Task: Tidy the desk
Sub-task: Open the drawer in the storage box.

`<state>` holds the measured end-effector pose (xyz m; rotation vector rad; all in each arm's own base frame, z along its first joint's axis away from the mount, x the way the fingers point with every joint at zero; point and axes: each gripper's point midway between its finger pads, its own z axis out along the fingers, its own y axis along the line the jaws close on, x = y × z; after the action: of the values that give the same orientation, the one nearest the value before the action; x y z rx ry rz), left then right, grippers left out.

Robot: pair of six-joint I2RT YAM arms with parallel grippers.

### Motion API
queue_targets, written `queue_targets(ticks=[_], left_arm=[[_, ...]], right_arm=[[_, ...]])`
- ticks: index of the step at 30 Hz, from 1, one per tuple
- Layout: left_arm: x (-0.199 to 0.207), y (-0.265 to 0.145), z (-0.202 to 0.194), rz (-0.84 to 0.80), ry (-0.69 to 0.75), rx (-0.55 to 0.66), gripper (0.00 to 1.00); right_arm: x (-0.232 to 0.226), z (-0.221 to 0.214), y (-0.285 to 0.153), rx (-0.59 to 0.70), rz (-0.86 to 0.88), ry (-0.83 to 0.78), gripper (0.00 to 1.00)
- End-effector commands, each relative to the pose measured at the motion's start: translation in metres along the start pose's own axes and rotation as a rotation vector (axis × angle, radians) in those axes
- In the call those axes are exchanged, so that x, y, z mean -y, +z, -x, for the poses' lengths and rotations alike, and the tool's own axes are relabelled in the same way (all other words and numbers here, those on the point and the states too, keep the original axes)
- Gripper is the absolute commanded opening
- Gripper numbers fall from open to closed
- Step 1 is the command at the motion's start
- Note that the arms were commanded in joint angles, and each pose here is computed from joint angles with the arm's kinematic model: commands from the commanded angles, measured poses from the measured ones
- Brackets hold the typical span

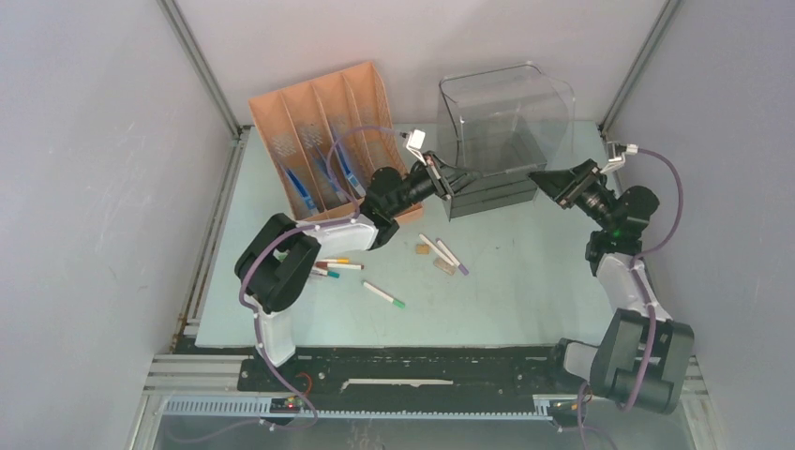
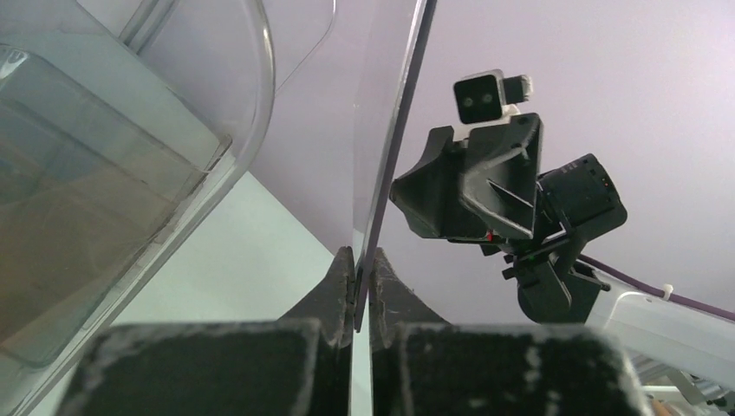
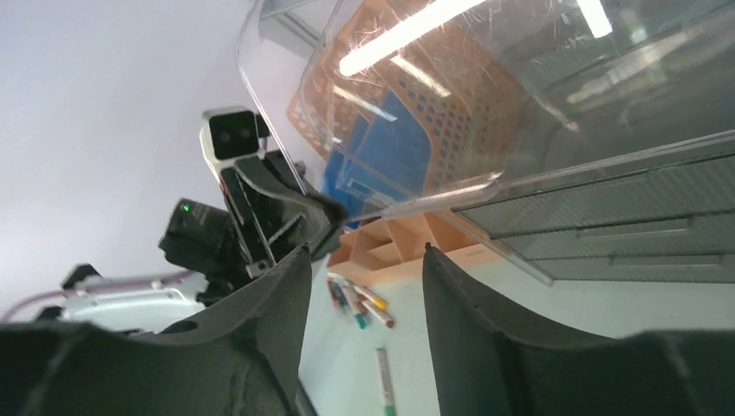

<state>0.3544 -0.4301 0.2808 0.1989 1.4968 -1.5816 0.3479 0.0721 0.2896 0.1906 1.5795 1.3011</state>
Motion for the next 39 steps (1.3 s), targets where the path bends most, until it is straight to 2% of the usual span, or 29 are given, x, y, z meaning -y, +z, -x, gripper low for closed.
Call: queue_targets(ticks=[1, 12, 15, 18, 23, 34, 37, 39], left_arm=[[0.035, -0.012, 0.041, -0.081, 0.006, 0.058, 0.00], [0.059, -0.033, 0.050, -0.151, 0.022, 0.025, 0.00], [0.068, -0.039, 0.051, -0.177, 0.025, 0.012, 0.00], [0.076, -0.044, 0.053, -0.196, 0.028, 0.006, 0.00], [0.085, -0.050, 0.057, -0.222, 0.028, -0.001, 0.00], [0.096, -0.053, 0.064, -0.262, 0.027, 0.001, 0.00], [0.097, -0.053, 0.065, -0.268, 0.024, -0.001, 0.00], [0.097, -0.054, 0.066, -0.268, 0.021, 0.002, 0.00]], right_arm=[[-0.007, -0.004, -0.021, -0.051, 0.001, -0.209, 0.61], [-0.003, 0.022, -0.063, -0.069, 0.004, -0.364, 0.74], [-0.004, 0.027, -0.060, -0.098, 0.020, -0.371, 0.75], [-0.007, 0.035, -0.054, -0.099, 0.032, -0.383, 0.83], [-0.017, 0.041, -0.037, -0.115, 0.065, -0.395, 0.87], [-0.011, 0.055, -0.016, -0.108, 0.025, -0.345, 0.86], [-0.021, 0.058, -0.012, -0.105, 0.056, -0.347, 0.84], [-0.027, 0.060, -0.009, -0.097, 0.073, -0.329, 0.79]])
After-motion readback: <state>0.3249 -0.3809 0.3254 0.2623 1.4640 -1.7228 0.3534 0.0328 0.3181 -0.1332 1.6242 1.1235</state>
